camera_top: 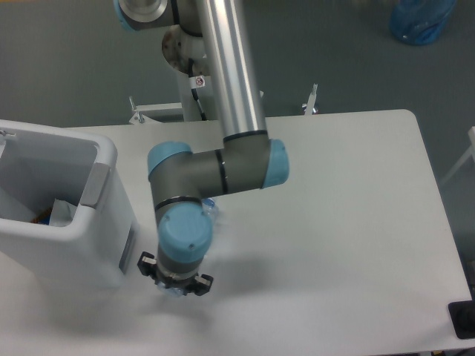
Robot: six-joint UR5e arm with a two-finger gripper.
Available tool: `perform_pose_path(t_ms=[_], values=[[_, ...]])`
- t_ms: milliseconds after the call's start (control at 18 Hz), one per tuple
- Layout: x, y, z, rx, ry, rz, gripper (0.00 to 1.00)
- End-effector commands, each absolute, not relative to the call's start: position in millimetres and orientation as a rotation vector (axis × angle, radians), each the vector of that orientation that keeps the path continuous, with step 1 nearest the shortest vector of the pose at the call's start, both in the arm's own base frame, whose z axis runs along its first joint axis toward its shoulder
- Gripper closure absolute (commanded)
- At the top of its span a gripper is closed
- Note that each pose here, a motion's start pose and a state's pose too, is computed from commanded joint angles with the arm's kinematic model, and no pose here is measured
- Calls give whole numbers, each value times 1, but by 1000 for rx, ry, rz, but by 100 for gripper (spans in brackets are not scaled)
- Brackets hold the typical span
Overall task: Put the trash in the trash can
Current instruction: 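Close the gripper on the bottle's cap end and lift it, then carry the bottle over the trash bin opening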
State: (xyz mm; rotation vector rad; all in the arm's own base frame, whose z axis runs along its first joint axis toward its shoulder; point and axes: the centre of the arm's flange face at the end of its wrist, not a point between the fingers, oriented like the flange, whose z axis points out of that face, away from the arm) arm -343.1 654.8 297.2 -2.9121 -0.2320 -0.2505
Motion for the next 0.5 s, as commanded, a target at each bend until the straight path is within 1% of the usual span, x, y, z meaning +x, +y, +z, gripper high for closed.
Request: perform_pose_path(t_ms=[222,333,500], values=[[-377,643,363,-2714,-329,-324,93],[-383,634,406,-2587,-342,-339,93],[-395,612,458,-2425,-374,-383,93]])
